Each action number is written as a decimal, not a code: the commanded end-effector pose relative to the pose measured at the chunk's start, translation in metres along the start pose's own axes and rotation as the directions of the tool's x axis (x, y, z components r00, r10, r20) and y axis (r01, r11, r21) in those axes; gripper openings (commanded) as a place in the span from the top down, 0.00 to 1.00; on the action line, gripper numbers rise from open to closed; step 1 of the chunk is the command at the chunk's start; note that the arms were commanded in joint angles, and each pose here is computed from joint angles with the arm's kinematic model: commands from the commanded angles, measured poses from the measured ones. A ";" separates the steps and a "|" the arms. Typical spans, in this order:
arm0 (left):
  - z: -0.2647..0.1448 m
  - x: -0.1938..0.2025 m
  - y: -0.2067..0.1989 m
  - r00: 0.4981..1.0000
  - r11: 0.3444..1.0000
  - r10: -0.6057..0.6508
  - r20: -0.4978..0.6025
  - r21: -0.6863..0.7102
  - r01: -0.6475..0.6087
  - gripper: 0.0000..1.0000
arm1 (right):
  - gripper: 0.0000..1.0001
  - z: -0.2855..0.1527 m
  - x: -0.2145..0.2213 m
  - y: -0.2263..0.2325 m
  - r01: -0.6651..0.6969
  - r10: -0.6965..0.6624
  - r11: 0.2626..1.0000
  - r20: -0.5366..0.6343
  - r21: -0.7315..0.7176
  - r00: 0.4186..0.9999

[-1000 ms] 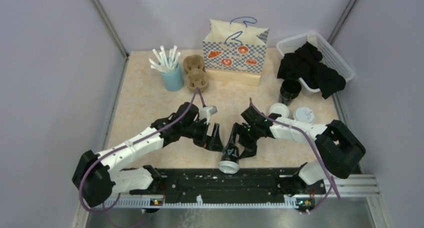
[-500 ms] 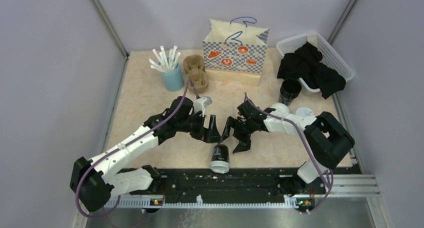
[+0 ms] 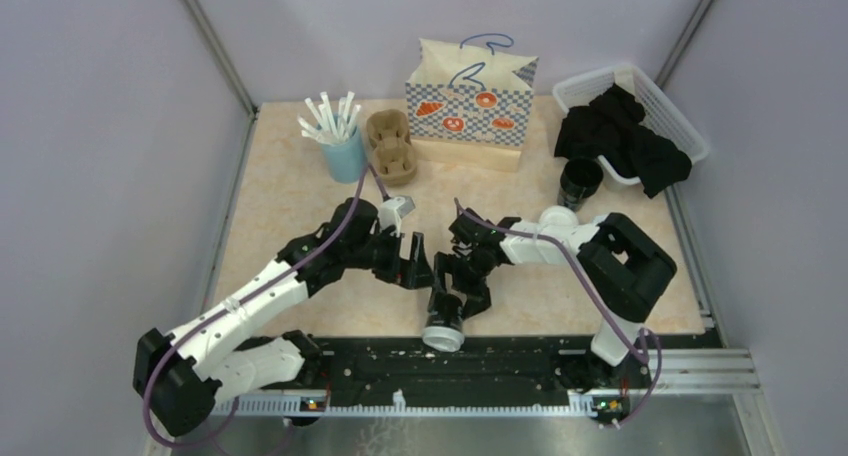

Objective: Pack the takeout coffee
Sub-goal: Pick up the coffee cup from the center of the board, then place the coffee cup at the center of the board, then pick up the cup tray from the cup tray.

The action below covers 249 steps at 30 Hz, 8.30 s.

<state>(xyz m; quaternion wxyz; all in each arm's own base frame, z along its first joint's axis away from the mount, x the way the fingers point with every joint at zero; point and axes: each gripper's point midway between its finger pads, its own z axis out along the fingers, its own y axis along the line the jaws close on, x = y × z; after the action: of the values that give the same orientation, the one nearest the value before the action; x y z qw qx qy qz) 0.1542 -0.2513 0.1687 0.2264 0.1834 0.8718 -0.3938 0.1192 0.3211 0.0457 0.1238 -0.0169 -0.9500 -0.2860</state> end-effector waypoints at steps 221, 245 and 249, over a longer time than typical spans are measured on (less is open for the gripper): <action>-0.163 -0.089 0.095 0.898 0.837 -0.251 0.360 -0.386 0.389 0.03 | 0.40 -0.128 -0.302 0.229 0.522 -0.626 0.726 0.745 0.447 0.232; -0.176 -0.072 0.087 0.918 0.838 -0.193 0.347 -0.429 0.338 0.01 | 0.77 -0.055 -0.352 0.222 0.505 -0.546 0.785 0.786 0.359 0.290; -0.173 -0.073 0.088 0.920 0.844 -0.190 0.343 -0.421 0.331 0.01 | 0.57 -0.050 -0.356 0.216 0.495 -0.550 0.788 0.779 0.366 0.301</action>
<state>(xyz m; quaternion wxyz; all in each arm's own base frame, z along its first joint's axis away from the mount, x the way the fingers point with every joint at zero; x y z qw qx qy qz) 0.2101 -0.0717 0.2469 0.3091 -0.0761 0.9235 -0.2140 0.4841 0.4857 0.1098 -0.4459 0.1657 -0.8489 -0.2305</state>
